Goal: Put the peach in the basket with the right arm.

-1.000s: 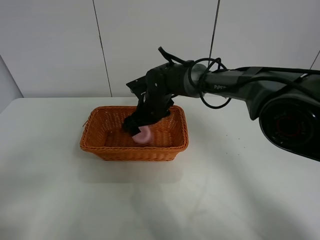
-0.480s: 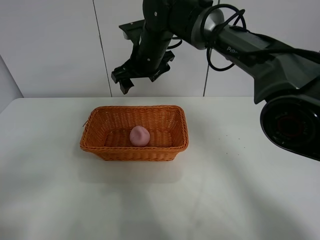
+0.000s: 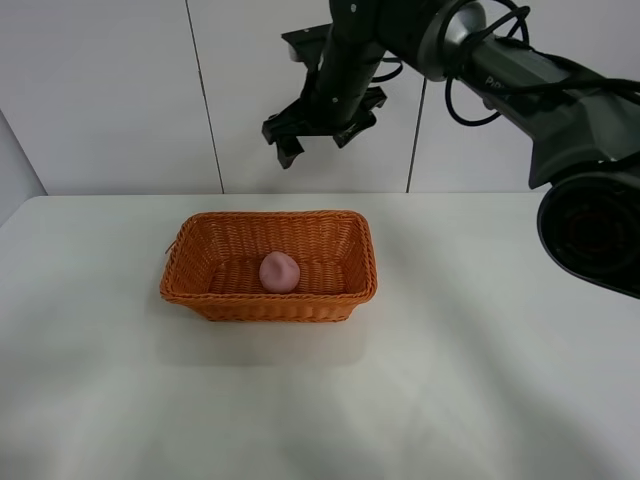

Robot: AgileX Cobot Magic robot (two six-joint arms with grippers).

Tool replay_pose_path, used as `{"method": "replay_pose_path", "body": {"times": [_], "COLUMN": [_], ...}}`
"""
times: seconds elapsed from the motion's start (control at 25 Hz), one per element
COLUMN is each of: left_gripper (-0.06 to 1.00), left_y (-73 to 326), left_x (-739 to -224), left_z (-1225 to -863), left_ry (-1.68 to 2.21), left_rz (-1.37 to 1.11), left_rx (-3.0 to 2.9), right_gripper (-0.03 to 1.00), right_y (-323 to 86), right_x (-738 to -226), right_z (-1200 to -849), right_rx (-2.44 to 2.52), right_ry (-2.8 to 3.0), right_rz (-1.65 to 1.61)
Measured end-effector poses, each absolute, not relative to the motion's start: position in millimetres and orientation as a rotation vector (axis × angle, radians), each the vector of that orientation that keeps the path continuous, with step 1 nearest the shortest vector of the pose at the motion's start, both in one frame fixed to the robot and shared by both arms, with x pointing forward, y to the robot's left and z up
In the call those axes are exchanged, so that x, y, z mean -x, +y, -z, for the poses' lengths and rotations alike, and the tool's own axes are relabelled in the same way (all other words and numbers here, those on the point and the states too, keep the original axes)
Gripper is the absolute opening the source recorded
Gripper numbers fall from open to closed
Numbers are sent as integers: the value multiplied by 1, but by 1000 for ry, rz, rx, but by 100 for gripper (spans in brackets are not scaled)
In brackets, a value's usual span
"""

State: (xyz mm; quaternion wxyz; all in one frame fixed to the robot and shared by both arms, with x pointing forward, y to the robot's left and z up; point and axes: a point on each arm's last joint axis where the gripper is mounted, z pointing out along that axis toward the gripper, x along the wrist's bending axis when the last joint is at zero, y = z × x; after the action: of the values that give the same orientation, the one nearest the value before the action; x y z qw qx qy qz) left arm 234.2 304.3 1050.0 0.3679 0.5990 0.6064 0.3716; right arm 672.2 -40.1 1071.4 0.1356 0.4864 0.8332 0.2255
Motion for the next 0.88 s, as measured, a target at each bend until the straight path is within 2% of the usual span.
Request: {"method": "replay_pose_path", "body": {"times": [0.28, 0.48, 0.68, 0.88], "left_gripper": [99, 99, 99, 99], "left_y": [304, 304, 304, 304], "left_x": [-234, -234, -234, -234], "left_z": [-1050, -1050, -1050, -1050], "left_ry": [1557, 1557, 1557, 1557], "left_rz": [-954, -954, -954, -954], "left_rx": [-1538, -1538, -1538, -1538], "right_gripper": [64, 64, 64, 64], "right_y": [-154, -237, -287, -304], "right_x": [-723, -740, -744, -744], "right_z": [-1071, -1071, -1071, -1070], "right_rx": [-1668, -1836, -1923, -1956], "right_ry": [2182, 2006, 1903, 1869], "right_rz": [-582, -530, -501, -485]}}
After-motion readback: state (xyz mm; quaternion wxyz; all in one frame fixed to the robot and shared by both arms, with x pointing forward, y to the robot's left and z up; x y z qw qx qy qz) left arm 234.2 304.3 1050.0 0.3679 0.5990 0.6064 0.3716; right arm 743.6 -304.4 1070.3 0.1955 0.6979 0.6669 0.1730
